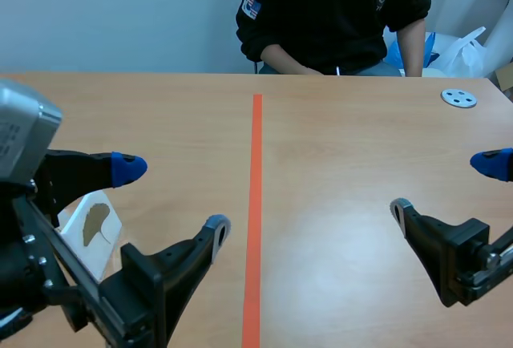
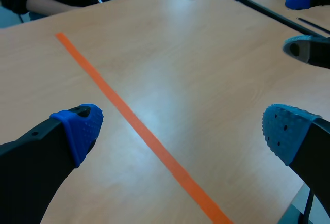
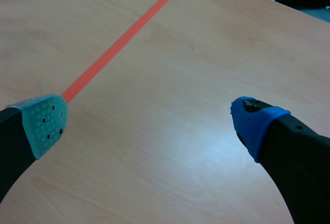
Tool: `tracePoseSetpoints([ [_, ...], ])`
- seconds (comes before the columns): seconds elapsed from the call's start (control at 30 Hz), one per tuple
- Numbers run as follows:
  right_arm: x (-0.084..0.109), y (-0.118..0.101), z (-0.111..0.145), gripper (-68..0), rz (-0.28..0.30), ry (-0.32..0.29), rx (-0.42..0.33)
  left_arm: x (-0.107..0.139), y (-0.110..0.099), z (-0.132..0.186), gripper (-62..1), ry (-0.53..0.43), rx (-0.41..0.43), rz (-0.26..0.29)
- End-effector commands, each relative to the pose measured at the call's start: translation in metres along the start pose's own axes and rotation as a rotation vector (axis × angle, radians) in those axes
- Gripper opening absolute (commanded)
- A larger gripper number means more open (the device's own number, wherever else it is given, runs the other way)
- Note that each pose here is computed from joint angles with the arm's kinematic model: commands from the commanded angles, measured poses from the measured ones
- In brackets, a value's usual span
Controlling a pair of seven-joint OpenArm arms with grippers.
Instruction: Sort the leaf by its shape. The table is split by an orange tape line. A compound leaf with several leaflets goes to the left side, a simple leaf with one blade goes to the right side. Return to the home posture when a red brick is placed on the table.
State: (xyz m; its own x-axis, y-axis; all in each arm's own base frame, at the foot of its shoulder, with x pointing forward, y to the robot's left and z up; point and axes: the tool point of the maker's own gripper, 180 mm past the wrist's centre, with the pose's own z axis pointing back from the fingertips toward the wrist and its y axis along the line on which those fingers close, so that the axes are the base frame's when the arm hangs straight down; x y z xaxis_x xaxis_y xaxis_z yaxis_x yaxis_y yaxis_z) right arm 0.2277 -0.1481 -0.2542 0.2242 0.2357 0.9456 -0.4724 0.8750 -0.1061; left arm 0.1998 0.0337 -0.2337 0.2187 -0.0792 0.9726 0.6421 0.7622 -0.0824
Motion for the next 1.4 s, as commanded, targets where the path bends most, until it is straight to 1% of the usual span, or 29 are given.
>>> tracePoseSetpoints([
  [0.0, 0.011, -0.001, -0.002, 0.4, 0.010, -0.039, 0.002, -0.005, 0.000, -0.001, 1.4, 0.000, 0.005, 0.021],
  [0.13, 0.011, -0.001, -0.002, 0.4, 0.007, -0.041, 0.002, -0.023, 0.006, -0.003, 1.4, 0.040, 0.041, 0.052],
  [0.23, 0.012, -0.001, -0.002, 0.4, 0.007, -0.042, 0.002, -0.030, 0.009, -0.004, 1.4, 0.053, 0.050, 0.057],
  [0.57, 0.012, -0.001, -0.002, 0.4, 0.007, -0.042, 0.002, -0.028, 0.011, -0.006, 1.4, 0.051, 0.052, 0.050],
  [0.77, 0.012, -0.001, -0.002, 0.4, 0.007, -0.042, 0.002, -0.025, 0.011, -0.006, 1.4, 0.034, 0.052, 0.082],
  [1.37, 0.011, -0.001, -0.002, 0.4, 0.008, -0.039, 0.002, -0.025, 0.011, -0.006, 1.4, 0.034, 0.051, 0.082],
])
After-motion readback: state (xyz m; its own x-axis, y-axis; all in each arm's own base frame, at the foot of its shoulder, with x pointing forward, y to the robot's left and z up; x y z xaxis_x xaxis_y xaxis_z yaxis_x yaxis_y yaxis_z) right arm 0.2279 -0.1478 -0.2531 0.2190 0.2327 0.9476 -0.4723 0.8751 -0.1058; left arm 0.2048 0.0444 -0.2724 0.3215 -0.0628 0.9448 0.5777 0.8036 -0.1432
